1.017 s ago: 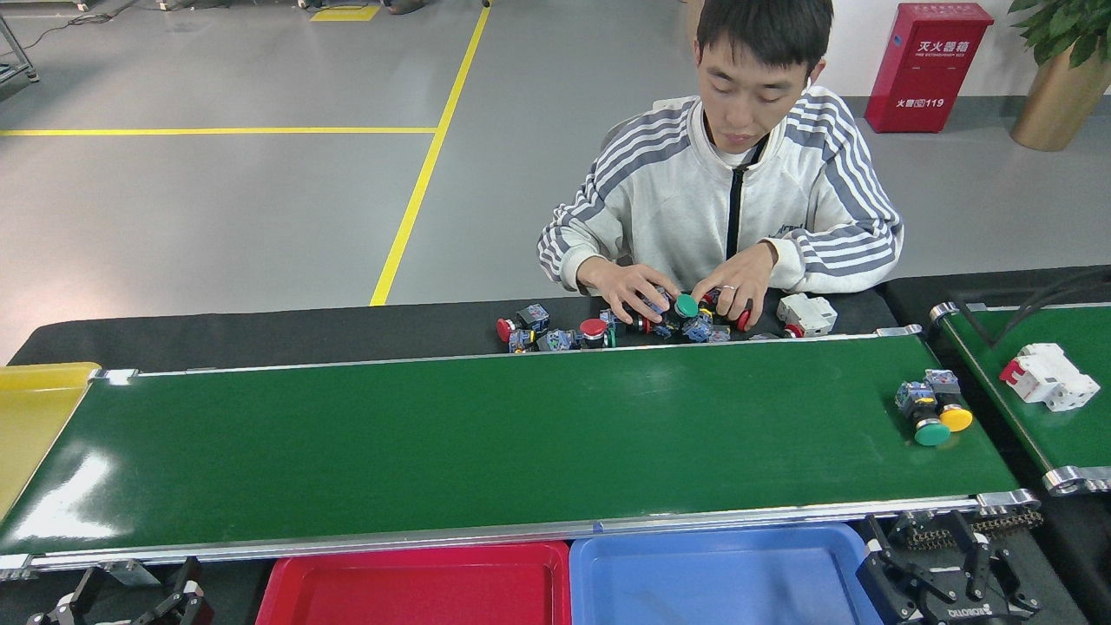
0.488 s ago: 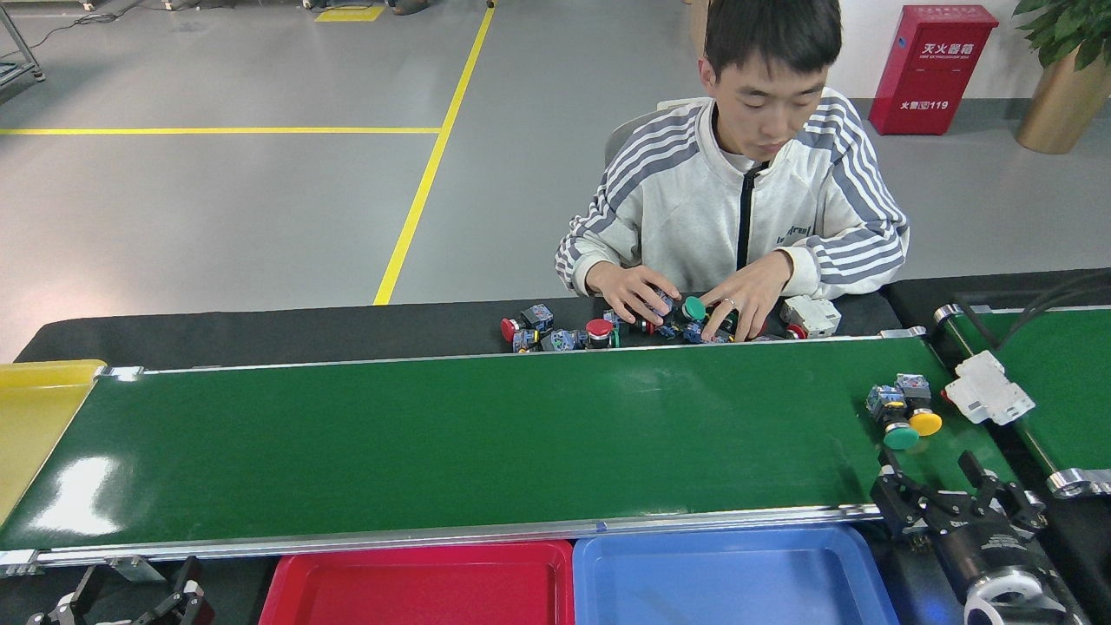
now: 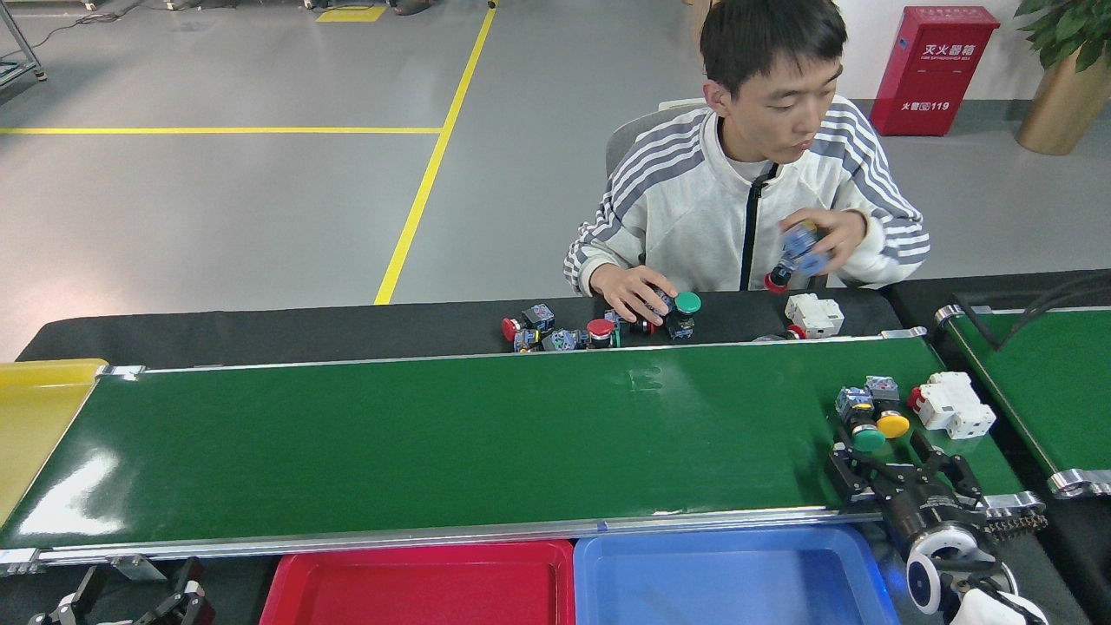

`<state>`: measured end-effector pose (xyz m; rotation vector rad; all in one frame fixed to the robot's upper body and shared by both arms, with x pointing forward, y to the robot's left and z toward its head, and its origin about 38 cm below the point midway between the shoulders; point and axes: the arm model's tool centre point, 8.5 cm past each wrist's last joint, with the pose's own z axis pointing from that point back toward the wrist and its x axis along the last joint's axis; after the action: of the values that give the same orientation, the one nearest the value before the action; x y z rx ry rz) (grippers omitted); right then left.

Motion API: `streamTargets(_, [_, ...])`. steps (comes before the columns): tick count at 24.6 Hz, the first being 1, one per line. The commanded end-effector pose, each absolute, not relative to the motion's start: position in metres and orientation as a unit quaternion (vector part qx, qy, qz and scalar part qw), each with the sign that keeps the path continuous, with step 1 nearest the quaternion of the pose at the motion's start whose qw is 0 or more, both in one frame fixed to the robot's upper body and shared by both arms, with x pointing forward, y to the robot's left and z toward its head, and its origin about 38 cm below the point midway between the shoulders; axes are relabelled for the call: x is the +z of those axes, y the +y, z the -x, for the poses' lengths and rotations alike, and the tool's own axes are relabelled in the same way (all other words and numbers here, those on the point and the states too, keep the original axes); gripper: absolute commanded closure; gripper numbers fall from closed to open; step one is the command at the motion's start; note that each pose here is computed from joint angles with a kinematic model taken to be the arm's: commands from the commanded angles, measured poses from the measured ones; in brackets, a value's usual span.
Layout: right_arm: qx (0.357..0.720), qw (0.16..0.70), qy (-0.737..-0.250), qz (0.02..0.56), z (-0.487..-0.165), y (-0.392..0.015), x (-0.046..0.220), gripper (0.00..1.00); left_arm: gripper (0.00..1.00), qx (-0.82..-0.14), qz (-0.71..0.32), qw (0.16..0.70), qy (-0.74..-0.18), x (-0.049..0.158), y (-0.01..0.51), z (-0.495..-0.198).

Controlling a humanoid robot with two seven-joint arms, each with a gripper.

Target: Pick switch part from conveyor to tray

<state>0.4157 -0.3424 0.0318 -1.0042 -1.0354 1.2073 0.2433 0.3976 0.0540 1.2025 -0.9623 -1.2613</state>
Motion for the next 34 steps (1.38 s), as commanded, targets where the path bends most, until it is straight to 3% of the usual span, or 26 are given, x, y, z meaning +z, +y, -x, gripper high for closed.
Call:
streamTargets(1, [0.511, 0.579, -0.452, 0.446, -0.426, -0.348, 0.049, 0.01, 0.0, -0.531, -0.509, 0.538, -0.412, 0.057, 0.395, -0.245])
streamTargets(10, [0.518, 0.582, -0.452, 0.435, -0.458, -0.329, 0.052, 0.01, 0.0, -0.532, -0.507, 0.538, -0.413, 0.056, 0.393, -0.245])
streamTargets(15, [0.543, 0.565, -0.44, 0.437, -0.475, -0.301, 0.054, 0.06, 0.0, -0.531, -0.508, 0.537, -0.414, 0.057, 0.394, -0.247])
streamTargets(20, [0.566, 0.542, -0.44, 0.438, -0.475, -0.288, 0.051, 0.38, 0.0, -0.53, -0.508, 0.537, -0.415, 0.057, 0.393, -0.248])
streamTargets(26, [0.581, 0.516, -0.451, 0.439, -0.474, -0.273, 0.049, 0.65, 0.0, -0.53, -0.508, 0.536, -0.416, 0.058, 0.393, -0.248])
streamTargets(28, [0.577, 0.502, -0.468, 0.443, -0.475, -0.264, 0.054, 0.68, 0.0, -0.531, -0.507, 0.537, -0.416, 0.057, 0.393, -0.248])
streamTargets(31, [0.583, 0.439, -0.523, 0.441, -0.469, -0.232, 0.073, 0.68, 0.0, -0.531, -0.507, 0.537, -0.415, 0.056, 0.393, -0.247])
streamTargets(34, [0.614, 0.329, -0.611, 0.377, -0.438, -0.185, 0.09, 0.68, 0.0, -0.532, -0.506, 0.538, -0.414, 0.056, 0.393, -0.246])
